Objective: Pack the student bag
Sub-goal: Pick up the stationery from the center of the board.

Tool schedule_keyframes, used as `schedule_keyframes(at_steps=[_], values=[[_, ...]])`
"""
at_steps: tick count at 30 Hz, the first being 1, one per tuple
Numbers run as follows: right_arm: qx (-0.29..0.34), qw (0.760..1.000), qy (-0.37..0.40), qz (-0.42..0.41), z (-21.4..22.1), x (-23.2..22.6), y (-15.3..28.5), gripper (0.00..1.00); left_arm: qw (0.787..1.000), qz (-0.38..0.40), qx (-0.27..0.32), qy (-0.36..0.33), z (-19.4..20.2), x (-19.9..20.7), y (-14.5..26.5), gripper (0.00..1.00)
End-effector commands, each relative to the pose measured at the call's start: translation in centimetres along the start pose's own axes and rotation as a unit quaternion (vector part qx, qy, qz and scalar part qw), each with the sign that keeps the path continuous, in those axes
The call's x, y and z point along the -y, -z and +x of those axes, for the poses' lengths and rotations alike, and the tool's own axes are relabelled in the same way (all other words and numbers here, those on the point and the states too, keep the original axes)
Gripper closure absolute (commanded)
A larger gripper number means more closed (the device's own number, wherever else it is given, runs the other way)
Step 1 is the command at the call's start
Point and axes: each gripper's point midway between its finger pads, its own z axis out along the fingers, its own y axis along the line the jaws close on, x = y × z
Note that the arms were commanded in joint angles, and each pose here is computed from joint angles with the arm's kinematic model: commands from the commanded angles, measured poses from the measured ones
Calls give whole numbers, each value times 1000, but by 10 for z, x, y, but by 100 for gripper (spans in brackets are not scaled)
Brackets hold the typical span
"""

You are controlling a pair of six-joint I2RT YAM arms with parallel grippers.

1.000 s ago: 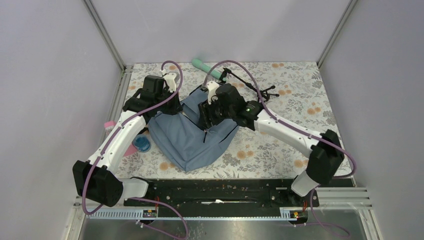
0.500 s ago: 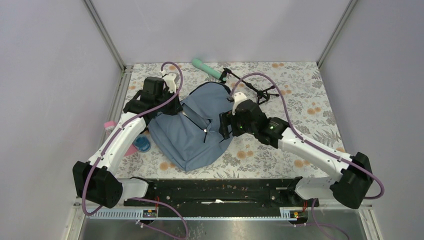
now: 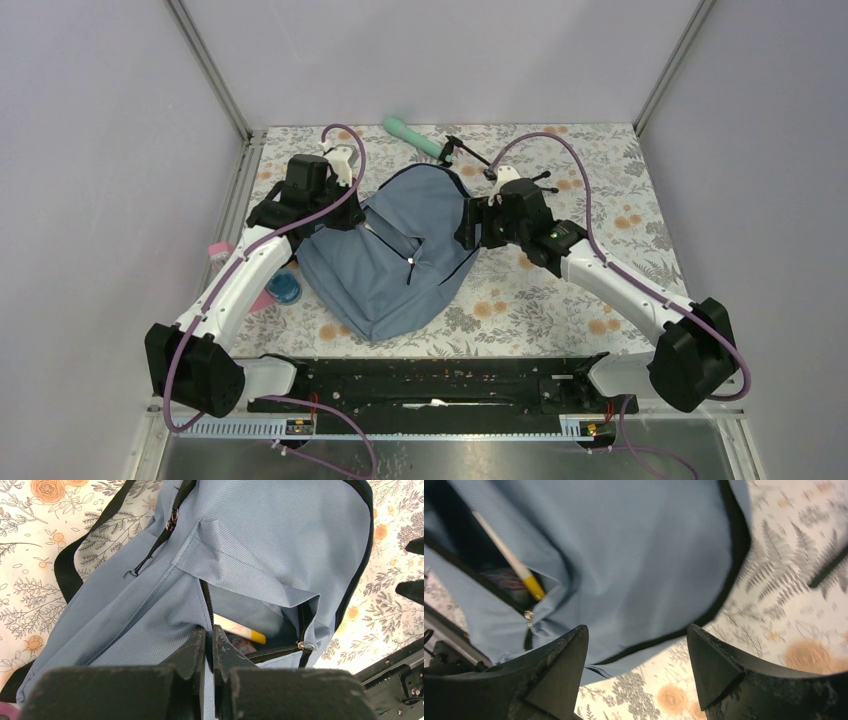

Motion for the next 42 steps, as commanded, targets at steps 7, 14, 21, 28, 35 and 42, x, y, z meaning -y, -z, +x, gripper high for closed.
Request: schedule_keyframes(at_steps=[7, 14, 21, 28, 35, 42], values=[[48, 979, 144, -135, -31, -95, -30, 23, 998, 6, 65, -19, -33, 4, 7, 100], [10, 971, 215, -103, -20, -97, -77, 27, 996, -9, 84, -9, -34, -1, 7, 100], [10, 976, 198, -84, -16, -90, -90, 79, 994, -19, 105, 4, -29, -6, 7, 100], [25, 979, 184, -86, -20, -91, -79, 100, 989, -78, 117, 34, -12, -26, 25, 32], [44, 979, 166, -106, -29, -101, -73, 100, 942, -260, 145, 156, 51, -91, 64, 1], [43, 980, 161, -104, -28, -99, -72, 100, 886, -355, 143, 261, 99, -124, 94, 1]])
